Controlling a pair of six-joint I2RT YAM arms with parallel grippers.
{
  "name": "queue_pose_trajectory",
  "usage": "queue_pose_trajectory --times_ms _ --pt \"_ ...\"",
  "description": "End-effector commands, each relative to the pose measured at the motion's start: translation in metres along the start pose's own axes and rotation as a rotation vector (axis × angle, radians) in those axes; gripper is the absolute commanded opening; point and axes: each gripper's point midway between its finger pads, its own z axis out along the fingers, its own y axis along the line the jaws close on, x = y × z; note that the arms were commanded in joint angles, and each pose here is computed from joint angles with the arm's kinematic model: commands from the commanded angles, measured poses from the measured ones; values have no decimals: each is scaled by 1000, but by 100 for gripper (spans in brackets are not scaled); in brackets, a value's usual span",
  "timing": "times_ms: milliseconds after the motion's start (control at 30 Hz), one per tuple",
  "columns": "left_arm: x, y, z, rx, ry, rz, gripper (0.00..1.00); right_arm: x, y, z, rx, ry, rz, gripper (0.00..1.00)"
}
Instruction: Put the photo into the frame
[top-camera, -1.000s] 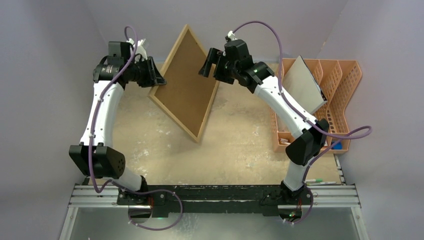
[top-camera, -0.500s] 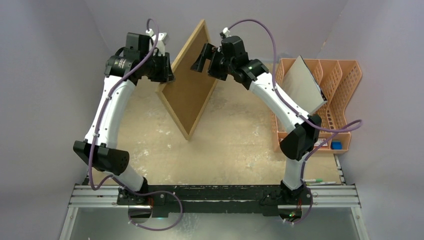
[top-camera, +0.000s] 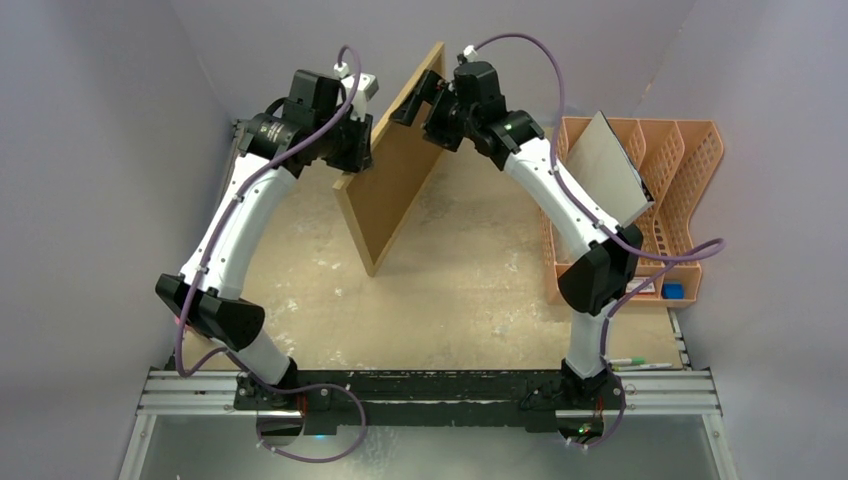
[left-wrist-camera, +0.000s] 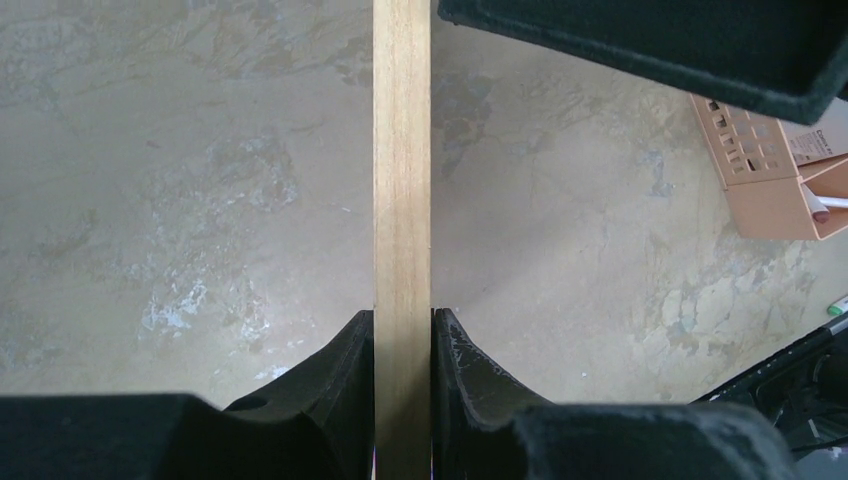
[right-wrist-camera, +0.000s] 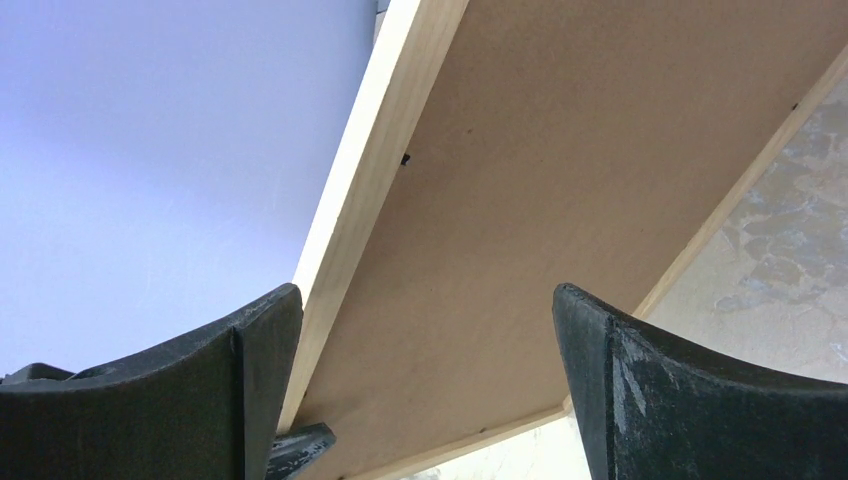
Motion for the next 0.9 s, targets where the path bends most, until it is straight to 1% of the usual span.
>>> queue_pose_trajectory --times_ms 0,133,300,433,533,633,733,867 --pt "-25 -27 -8 125 -96 32 0 -27 16 -11 -37 -84 21 96" --pt "-21 -38 -9 191 -97 34 0 -34 1 -4 34 -107 24 96" --pt "-15 -45 -6 219 -88 48 0 -44 -25 11 121 -136 16 96" --pt "-10 -49 -2 233 -72 67 0 -49 -33 17 152 -142 7 95" --pt "-7 -55 -1 265 -62 86 11 -49 -39 16 169 -142 8 95" --pt "-7 -64 -6 325 -77 116 25 -50 -42 11 174 -143 10 94" --pt "-10 -77 -12 404 -108 142 37 -48 -46 8 160 -124 24 88" --pt "-7 -96 -17 533 -112 166 50 -49 -52 2 156 -102 55 80"
